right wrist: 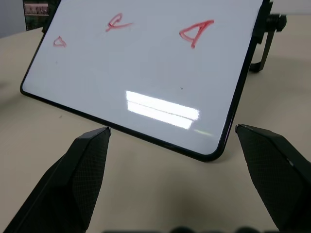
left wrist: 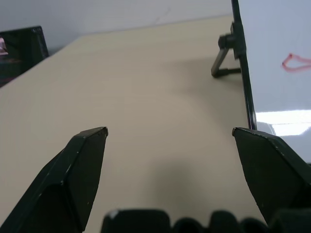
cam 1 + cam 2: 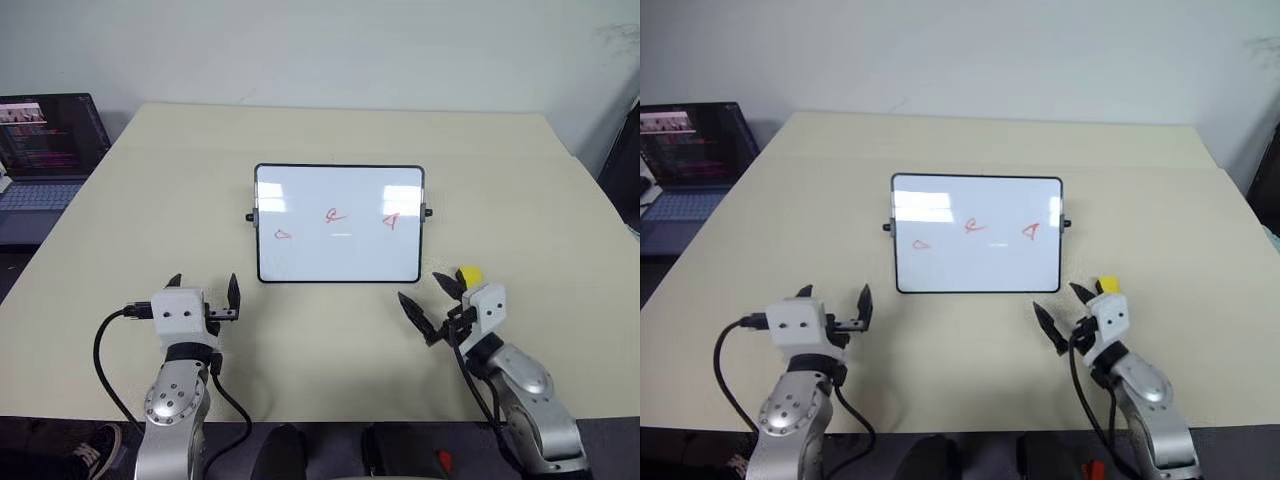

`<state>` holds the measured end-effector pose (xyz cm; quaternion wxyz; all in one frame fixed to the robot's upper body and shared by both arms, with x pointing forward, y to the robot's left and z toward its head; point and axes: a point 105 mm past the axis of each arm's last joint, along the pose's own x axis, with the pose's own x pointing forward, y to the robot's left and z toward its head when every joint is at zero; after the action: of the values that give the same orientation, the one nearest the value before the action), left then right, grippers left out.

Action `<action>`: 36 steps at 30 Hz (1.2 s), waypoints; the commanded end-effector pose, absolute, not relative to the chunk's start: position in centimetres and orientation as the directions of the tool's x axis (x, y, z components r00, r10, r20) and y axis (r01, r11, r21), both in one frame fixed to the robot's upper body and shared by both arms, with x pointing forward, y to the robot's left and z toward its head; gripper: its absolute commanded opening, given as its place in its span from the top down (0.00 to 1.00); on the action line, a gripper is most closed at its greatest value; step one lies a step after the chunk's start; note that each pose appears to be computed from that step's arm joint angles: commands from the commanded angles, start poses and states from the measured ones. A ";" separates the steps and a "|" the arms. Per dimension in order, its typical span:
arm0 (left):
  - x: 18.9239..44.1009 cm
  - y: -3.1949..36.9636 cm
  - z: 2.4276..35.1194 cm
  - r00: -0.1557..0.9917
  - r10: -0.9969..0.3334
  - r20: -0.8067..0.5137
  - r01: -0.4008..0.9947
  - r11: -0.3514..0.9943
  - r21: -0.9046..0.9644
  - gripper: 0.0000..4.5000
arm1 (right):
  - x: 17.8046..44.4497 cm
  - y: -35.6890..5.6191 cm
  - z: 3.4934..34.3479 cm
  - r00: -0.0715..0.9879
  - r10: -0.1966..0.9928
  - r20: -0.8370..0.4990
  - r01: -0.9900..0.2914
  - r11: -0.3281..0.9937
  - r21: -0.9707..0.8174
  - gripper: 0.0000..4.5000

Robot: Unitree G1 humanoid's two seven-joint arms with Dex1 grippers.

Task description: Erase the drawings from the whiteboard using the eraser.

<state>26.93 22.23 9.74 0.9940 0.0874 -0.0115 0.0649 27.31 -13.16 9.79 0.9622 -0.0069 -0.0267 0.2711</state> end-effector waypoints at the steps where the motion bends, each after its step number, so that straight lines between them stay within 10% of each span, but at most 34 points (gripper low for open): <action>1: 28.5 20.4 9.5 0.999 0.041 0.022 -0.043 0.990 0.136 0.00 | 27.5 -14.0 11.4 0.859 0.506 0.081 -0.503 0.862 -0.055 0.01; 10: 27.0 20.2 12.0 0.995 -0.060 0.078 0.047 0.986 0.160 0.00 | 27.8 -14.8 12.0 0.880 0.471 0.068 -0.468 0.882 -0.052 0.01; 19: 24.4 17.3 13.7 0.863 -0.504 -0.031 0.501 0.848 0.173 0.00 | 26.7 -12.2 13.4 0.897 0.441 0.032 -0.437 0.894 -0.095 0.01; 36: 26.7 12.2 16.0 0.341 -0.903 -0.262 0.923 0.269 0.275 0.00 | 30.4 -17.7 13.8 0.987 0.057 -0.154 -0.059 0.998 -0.007 0.01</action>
<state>26.76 11.73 15.04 0.8012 0.1786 0.0432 -0.5695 30.38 -17.89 13.31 0.9958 -0.0039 0.0846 0.0340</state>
